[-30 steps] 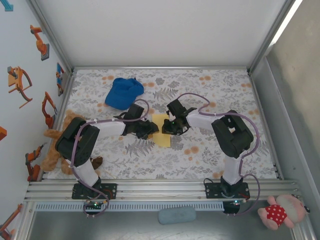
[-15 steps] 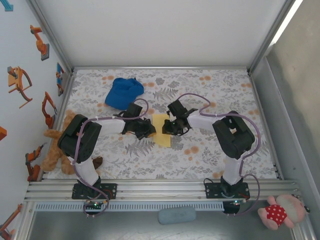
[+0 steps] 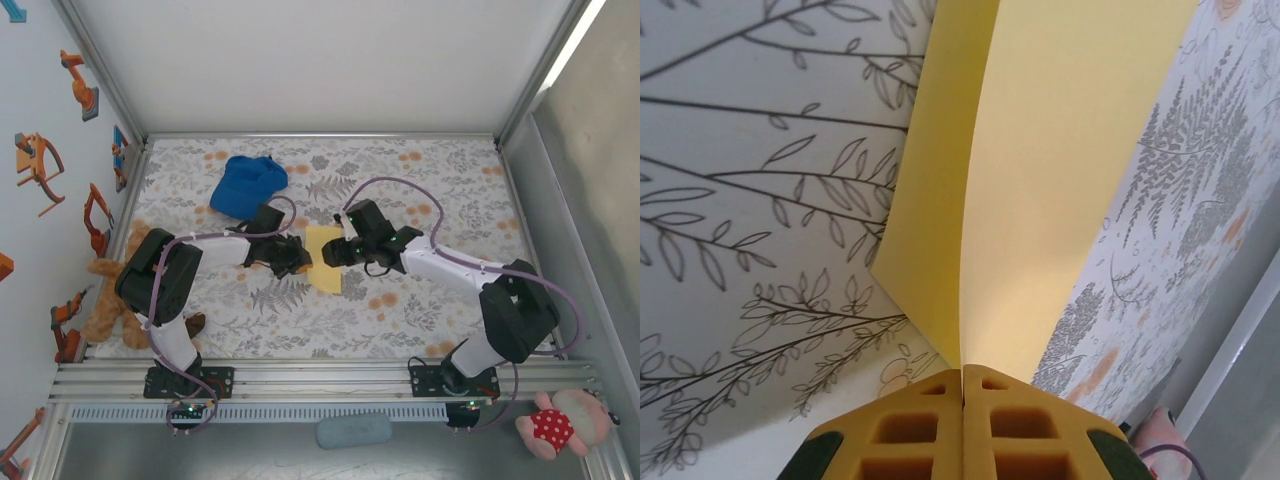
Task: Fold a paper plane with a square sheet of paper (pick it up from the middle)
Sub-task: Third fold the triangle at the center of the table.
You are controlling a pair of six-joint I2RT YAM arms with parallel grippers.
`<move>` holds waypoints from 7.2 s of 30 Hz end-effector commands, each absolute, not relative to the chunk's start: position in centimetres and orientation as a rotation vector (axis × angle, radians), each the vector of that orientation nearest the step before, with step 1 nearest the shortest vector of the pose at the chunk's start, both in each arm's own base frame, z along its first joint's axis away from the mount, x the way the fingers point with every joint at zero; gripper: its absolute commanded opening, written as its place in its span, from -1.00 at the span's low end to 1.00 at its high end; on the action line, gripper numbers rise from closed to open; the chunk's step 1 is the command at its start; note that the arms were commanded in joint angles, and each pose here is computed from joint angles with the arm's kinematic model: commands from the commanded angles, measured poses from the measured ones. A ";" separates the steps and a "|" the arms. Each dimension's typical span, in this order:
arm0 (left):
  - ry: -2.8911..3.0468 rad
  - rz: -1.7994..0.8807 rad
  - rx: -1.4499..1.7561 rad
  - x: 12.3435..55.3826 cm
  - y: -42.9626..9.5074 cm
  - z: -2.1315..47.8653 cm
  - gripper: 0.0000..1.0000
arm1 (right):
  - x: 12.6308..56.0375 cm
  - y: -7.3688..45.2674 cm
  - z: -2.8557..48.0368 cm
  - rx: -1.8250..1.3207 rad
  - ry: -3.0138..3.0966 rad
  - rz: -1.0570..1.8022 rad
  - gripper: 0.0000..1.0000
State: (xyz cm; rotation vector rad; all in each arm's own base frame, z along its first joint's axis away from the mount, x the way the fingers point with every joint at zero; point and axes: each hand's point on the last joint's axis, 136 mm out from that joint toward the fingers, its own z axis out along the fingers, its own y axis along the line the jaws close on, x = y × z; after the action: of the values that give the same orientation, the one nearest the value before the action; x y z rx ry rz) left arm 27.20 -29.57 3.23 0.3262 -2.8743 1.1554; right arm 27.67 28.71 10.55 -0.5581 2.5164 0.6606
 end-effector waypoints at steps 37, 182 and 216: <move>-2.839 1.209 0.356 27.6 -29.9 5.2 -0.98 | 25.1 32.6 6.6 -0.900 2.386 0.323 -0.70; -2.878 1.103 0.304 31.1 -30.3 3.2 -0.82 | 24.5 29.8 0.6 -0.692 2.710 0.592 -1.00; -2.877 1.178 0.422 24.4 -29.7 2.9 -0.82 | 24.5 29.7 0.3 -0.684 2.726 0.586 -1.00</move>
State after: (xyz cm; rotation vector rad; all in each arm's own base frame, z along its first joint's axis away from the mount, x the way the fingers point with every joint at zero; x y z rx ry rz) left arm 25.13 -29.87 3.40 0.4202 -2.8934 1.2019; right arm 24.62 30.68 1.72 -0.7125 2.6587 0.6441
